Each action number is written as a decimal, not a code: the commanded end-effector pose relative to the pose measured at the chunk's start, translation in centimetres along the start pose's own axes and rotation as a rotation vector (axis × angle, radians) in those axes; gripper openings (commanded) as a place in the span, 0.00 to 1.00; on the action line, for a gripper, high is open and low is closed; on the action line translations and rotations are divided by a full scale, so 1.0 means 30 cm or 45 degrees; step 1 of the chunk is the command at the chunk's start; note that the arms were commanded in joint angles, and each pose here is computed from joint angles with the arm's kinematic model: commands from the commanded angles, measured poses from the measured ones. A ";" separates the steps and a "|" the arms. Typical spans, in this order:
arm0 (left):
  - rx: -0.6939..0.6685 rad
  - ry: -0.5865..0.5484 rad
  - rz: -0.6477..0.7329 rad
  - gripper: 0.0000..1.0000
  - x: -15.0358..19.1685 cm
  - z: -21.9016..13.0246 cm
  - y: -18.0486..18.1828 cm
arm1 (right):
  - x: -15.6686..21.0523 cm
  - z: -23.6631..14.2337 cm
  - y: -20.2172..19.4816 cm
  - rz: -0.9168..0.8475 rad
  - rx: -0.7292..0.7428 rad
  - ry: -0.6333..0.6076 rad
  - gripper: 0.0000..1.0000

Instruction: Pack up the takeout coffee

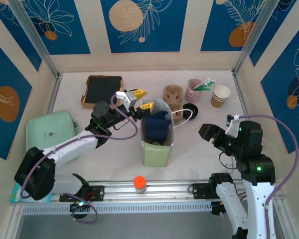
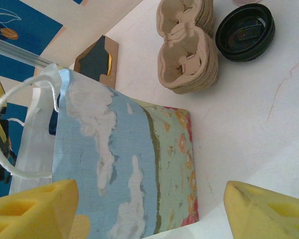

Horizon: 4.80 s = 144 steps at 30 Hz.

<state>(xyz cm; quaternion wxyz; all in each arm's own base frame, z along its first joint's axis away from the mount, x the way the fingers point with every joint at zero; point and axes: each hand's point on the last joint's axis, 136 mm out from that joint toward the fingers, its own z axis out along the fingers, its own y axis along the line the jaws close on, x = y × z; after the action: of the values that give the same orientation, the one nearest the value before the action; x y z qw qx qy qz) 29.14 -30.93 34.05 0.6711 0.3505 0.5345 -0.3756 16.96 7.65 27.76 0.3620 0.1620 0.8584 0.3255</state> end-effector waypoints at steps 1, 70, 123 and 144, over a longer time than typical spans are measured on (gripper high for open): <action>-0.008 -0.033 0.050 0.60 -0.047 -0.005 -0.006 | 0.017 0.000 0.002 -0.005 -0.019 0.016 0.77; -1.331 0.717 0.080 0.82 0.185 -0.774 0.276 | -0.091 0.251 -0.127 -0.499 0.403 -0.159 0.99; -1.857 0.484 0.232 0.81 0.492 -1.028 0.516 | -0.253 0.452 -0.562 -0.575 0.711 -0.783 0.99; -1.895 0.371 0.108 0.85 0.557 -1.064 0.613 | -0.295 0.476 -0.663 -0.375 0.547 -0.957 0.99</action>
<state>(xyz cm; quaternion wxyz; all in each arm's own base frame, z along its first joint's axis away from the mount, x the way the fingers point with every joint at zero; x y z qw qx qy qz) 32.38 3.92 11.90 0.6409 -0.1193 0.7317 0.1994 32.06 -5.90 7.32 0.5875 0.2154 0.7791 -0.0395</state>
